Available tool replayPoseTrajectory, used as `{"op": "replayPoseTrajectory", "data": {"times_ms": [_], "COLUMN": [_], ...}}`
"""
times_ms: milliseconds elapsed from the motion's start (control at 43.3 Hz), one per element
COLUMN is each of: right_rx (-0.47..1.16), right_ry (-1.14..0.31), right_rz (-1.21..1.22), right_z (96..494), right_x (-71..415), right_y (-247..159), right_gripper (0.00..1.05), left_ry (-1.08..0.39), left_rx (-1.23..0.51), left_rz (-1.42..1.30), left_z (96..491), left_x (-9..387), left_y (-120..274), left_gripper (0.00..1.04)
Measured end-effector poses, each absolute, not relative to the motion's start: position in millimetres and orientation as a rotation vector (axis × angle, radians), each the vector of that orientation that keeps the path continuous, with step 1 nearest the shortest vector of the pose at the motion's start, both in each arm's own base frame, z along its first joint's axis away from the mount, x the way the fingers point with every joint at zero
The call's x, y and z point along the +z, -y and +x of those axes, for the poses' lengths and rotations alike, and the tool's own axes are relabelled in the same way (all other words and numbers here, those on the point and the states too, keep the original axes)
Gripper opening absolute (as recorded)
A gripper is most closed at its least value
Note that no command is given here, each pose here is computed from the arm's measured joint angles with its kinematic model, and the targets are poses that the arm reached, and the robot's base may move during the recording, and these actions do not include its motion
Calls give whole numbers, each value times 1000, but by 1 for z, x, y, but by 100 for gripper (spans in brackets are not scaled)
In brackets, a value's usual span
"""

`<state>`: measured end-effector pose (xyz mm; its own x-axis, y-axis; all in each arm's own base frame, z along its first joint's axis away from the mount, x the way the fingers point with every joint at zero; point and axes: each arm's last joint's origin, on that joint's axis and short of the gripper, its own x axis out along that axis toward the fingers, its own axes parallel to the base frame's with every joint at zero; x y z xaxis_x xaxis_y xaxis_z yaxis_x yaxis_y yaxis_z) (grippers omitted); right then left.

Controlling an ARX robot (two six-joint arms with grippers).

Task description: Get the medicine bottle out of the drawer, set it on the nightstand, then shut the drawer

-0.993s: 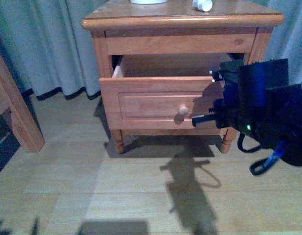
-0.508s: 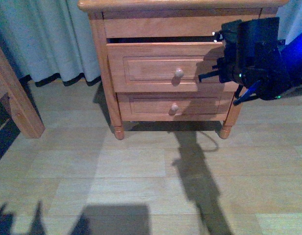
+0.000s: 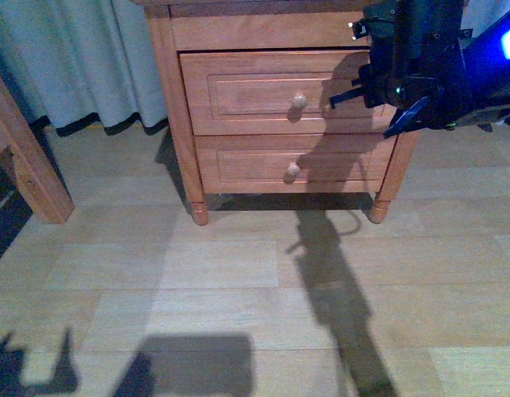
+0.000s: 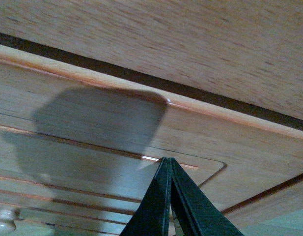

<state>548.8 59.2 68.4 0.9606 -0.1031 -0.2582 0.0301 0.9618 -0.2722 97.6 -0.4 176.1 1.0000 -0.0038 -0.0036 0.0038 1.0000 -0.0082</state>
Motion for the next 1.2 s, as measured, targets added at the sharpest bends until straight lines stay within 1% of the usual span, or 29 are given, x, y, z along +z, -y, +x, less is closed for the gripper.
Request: {"op": "replayPoseTrajectory", "data": {"times_ms": [115, 231, 369, 462, 508, 716, 785, 854, 947, 1016, 1085, 1154, 1200], "right_rx": [-73, -74, -62, -42, -22, 9, 9, 7, 42, 60, 49, 23, -22], "right_ry": [-275, -295, -316, -300, -290, -230, -156, -76, -8, 4, 3, 2, 56], "right_rz": [-226, -155, -50, 35, 84, 148, 176, 175, 174, 182, 181, 180, 139], "right_z": [543, 522, 490, 462, 440, 376, 335, 297, 231, 185, 146, 114, 102], "right_x": [66, 67, 83, 106, 127, 195, 242, 277, 305, 306, 296, 281, 276], "right_y": [-54, -43, -35, -32, -29, -9, 10, 22, 31, 35, 38, 39, 38], "right_gripper": [3, 3, 3, 3, 3, 3, 3, 3, 3, 3, 3, 3, 3], "left_ry": [-4, -4, -4, -4, -4, -4, -4, -4, -4, -4, -4, -4, -4], "left_rx": [-4, -3, -4, -4, -4, -3, -4, -4, -4, -4, -4, -4, -4], "left_rz": [-8, -8, -8, -8, -8, -8, -8, -8, -8, -8, -8, -8, -8], "left_z": [98, 98, 98, 98, 98, 98, 98, 98, 98, 98, 98, 98, 98], "left_x": [176, 176, 176, 176, 176, 176, 176, 176, 176, 176, 176, 176, 176], "left_y": [0, 0, 0, 0, 0, 0, 0, 0, 0, 0, 0, 0, 0], "left_gripper": [98, 98, 98, 98, 98, 98, 98, 98, 98, 98, 98, 98, 98]}}
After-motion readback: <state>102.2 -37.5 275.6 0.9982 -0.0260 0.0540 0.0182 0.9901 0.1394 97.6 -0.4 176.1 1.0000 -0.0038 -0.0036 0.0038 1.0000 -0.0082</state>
